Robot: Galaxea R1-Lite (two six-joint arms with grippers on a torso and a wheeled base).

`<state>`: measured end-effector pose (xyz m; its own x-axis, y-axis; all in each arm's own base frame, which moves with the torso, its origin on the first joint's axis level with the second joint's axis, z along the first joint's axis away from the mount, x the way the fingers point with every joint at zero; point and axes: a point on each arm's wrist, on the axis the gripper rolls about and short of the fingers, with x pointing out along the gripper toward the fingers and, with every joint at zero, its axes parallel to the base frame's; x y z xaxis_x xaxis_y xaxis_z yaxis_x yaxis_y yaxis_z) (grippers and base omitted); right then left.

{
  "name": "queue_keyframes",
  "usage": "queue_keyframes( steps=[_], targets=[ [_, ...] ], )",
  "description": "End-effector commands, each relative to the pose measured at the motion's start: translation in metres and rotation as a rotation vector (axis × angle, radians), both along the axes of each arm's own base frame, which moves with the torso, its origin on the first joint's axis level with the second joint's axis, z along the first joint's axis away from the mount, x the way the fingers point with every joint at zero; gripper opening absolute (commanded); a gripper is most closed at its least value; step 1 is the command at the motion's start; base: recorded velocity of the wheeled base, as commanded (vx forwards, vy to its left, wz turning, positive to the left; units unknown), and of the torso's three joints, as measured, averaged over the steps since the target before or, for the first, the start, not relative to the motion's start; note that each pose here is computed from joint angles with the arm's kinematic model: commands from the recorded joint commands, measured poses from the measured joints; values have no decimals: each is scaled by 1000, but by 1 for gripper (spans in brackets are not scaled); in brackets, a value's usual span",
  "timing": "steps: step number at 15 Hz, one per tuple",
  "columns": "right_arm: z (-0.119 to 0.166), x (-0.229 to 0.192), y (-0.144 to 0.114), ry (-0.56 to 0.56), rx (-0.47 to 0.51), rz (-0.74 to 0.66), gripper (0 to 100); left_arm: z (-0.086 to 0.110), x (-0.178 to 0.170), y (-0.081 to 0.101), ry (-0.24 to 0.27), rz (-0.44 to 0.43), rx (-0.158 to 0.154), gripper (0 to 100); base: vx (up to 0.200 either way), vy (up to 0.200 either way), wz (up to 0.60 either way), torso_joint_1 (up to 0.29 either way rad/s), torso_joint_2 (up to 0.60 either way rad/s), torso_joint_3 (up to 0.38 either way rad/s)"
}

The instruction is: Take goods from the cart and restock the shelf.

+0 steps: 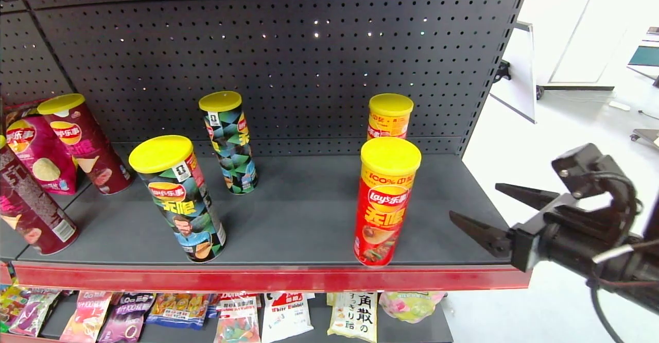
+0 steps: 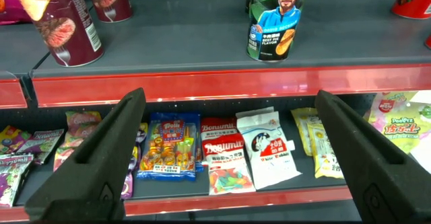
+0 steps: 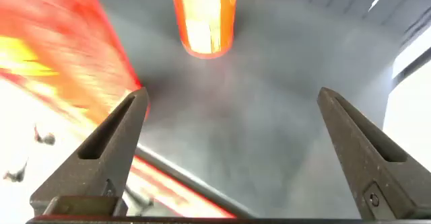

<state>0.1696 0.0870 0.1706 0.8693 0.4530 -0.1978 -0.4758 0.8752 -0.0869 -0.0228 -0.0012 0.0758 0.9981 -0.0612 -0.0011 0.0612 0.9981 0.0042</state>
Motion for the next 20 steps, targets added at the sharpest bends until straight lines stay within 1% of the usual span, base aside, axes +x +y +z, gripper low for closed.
queue_keyframes(
  steps=[1, 3, 4, 6, 7, 9, 10, 12, 13, 14, 15, 17, 18, 19, 20],
  targets=[
    [9, -55, -25, -127, 64, 20, 100, 0, 0, 0, 0, 0, 0, 100, 0, 0, 0, 0, 0, 0],
    [3, -80, -41, -178, 89, 2, 100, 0, 0, 0, 0, 0, 0, 100, 0, 0, 0, 0, 0, 0],
    [3, -84, -44, -191, 95, -8, 100, 0, 0, 0, -1, 0, -1, 100, 0, 0, 0, 0, 0, 0],
    [2, -100, -54, -200, 98, 25, 100, 0, 0, 0, 0, 0, 0, 100, 0, 0, 0, 0, 0, 0],
    [2, -114, -60, -177, 89, 48, 100, 0, 0, 0, -1, 0, 0, 100, 0, 0, 0, 0, 0, 0],
    [-3, -137, -71, -120, 65, 31, 100, 0, 0, 0, -1, 0, 0, 100, 0, 0, 0, 0, 0, 0],
    [-7, -148, -76, -105, 58, 4, 100, 0, 0, 0, 0, 0, 0, 100, 0, 0, 0, 0, 0, 0],
    [-24, -169, -84, -80, 43, -89, 100, 0, 0, 0, -1, 0, 0, 100, 0, 0, 0, 0, 0, 0],
    [-30, -178, -86, -85, 43, -118, 100, 0, 0, 0, 0, 0, 0, 100, 0, 0, 0, 0, 0, 0],
    [-30, -178, -86, -85, 43, -118, 100, 0, 0, 0, 0, 0, 0, 100, 0, 0, 0, 0, 0, 0],
    [-42, -193, -88, -107, 32, -164, 100, 0, 0, 0, -1, 0, 0, 100, 0, 0, 0, 0, 0, 0],
    [-55, -198, -89, -121, 37, -181, 100, 0, 0, 0, 1, 0, -1, 100, 0, 0, 0, 0, 0, 0],
    [-59, -198, -89, -120, 36, -184, 100, 0, 0, 0, 0, 0, 0, 100, 0, 0, 0, 0, 0, 0],
    [-57, -199, -89, -128, 37, -185, 100, 0, 0, 0, -1, 0, -1, 100, 0, 0, 0, 0, 0, 0],
    [-63, -197, -89, -108, 28, -195, 100, 0, 0, 0, 0, 0, 0, 100, 0, 0, 0, 0, 0, 0]
  ],
)
